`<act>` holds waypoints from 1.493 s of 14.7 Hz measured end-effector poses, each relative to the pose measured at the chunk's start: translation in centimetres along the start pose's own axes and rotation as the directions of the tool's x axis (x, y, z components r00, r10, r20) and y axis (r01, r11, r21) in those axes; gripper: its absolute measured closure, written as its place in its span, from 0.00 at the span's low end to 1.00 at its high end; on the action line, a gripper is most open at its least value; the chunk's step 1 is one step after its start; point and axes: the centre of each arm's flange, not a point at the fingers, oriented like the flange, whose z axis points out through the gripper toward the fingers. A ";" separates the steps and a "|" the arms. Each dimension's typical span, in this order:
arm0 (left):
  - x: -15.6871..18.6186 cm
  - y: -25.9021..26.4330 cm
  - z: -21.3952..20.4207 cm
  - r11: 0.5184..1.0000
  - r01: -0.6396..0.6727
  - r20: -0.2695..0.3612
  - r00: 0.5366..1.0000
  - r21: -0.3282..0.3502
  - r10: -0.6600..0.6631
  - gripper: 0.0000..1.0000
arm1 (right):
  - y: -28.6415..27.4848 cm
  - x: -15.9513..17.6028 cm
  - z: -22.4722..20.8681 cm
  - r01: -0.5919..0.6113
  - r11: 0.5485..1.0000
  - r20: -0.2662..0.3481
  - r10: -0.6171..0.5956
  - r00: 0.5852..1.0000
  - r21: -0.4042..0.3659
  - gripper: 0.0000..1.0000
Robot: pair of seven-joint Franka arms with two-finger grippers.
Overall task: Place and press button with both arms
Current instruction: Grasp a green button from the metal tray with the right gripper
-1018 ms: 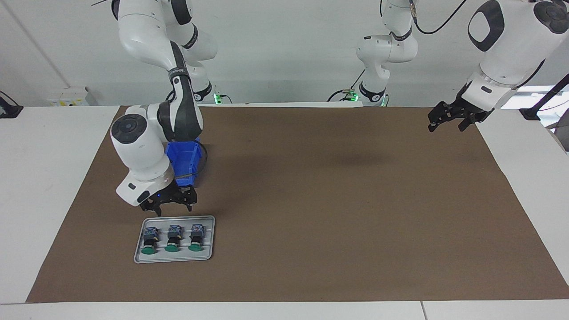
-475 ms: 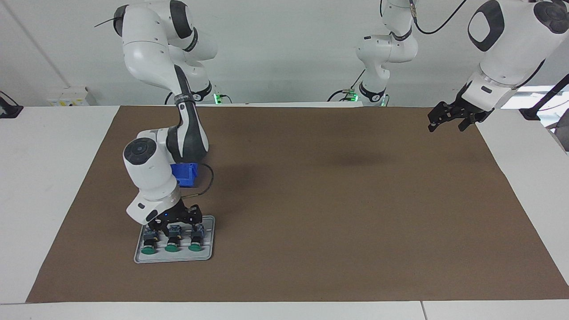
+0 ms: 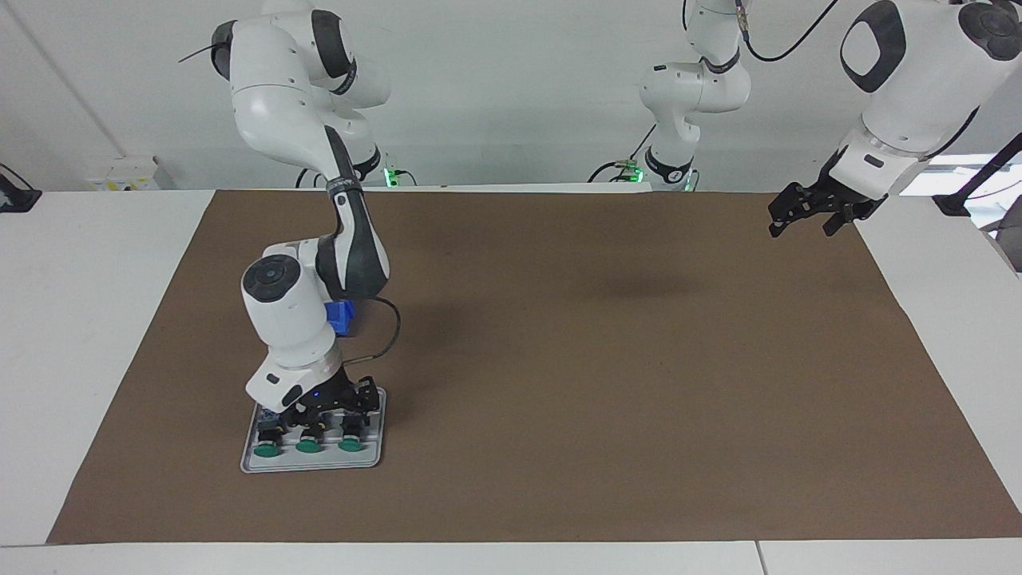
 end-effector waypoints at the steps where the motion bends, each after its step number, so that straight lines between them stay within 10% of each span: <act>1: 0.0 0.0 0.0 1.000 0.000 0.000 1.000 0.000 0.000 0.00 | -0.1 0.0 0.6 0.000 1.000 -0.003 0.000 1.000 0.002 0.11; 8: 0.0 0.0 0.0 1.000 0.000 0.000 1.000 0.000 0.000 0.00 | -1.2 -0.3 3.2 0.006 1.000 0.004 -0.006 1.000 0.010 0.15; 17: 0.0 0.0 0.0 1.000 0.000 0.000 1.000 0.000 0.000 0.00 | -0.9 -0.3 3.2 0.002 1.000 0.006 -0.002 1.000 0.006 0.64; 22: 0.0 0.0 0.0 1.000 0.000 0.000 1.000 0.000 0.000 0.00 | -0.9 -0.3 3.1 0.002 1.000 0.017 -0.002 1.000 0.006 0.67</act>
